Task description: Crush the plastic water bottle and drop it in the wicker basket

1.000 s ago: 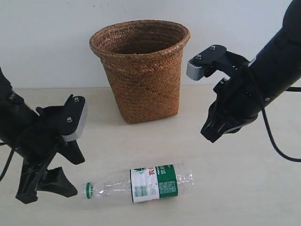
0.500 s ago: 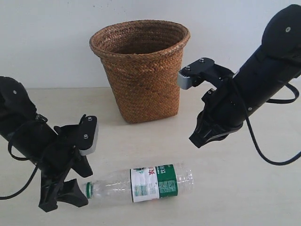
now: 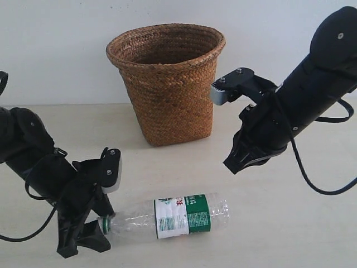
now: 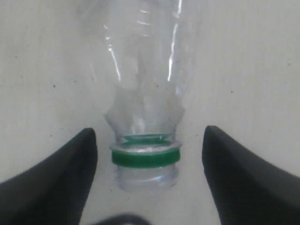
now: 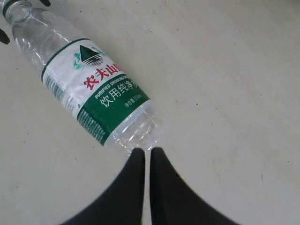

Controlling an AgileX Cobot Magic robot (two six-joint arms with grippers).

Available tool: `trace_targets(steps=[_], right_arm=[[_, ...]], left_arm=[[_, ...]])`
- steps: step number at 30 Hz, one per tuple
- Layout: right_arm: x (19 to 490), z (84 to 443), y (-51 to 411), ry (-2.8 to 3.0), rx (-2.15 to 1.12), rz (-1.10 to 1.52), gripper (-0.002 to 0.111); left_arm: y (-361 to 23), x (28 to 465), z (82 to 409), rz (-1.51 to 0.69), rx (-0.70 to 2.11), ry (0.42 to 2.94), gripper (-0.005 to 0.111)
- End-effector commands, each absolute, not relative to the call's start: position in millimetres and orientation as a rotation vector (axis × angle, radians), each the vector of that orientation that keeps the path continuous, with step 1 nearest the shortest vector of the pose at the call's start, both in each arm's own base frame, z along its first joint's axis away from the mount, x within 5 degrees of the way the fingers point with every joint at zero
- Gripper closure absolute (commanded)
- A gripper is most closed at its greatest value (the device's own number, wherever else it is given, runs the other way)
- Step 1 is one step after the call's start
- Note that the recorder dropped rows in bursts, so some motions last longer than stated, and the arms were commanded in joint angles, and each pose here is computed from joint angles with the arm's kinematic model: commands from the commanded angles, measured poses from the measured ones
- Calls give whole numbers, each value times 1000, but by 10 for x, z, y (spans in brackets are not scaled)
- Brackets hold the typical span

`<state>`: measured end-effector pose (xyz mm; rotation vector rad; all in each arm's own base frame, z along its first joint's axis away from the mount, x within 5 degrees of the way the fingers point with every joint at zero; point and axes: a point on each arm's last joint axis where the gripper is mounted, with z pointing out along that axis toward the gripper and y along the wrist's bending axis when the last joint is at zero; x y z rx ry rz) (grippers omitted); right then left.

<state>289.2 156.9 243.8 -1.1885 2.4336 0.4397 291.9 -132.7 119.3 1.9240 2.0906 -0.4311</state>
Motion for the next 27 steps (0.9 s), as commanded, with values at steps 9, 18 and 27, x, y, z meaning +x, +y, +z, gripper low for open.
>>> trace_targets(steps=[9, 18, 27], right_arm=[[3028, 2107, 1778, 2493, -1043, 700, 108], [2861, 2085, 2123, 2459, -1186, 741, 108], [2932, 1898, 2374, 2568, -1199, 820, 108]], left_arm=[[-1607, 2779, 1188, -433, 2069, 1951, 102], [-1605, 2813, 1187, -405, 1982, 2026, 102], [-1605, 2815, 1186, -402, 1981, 2025, 102]])
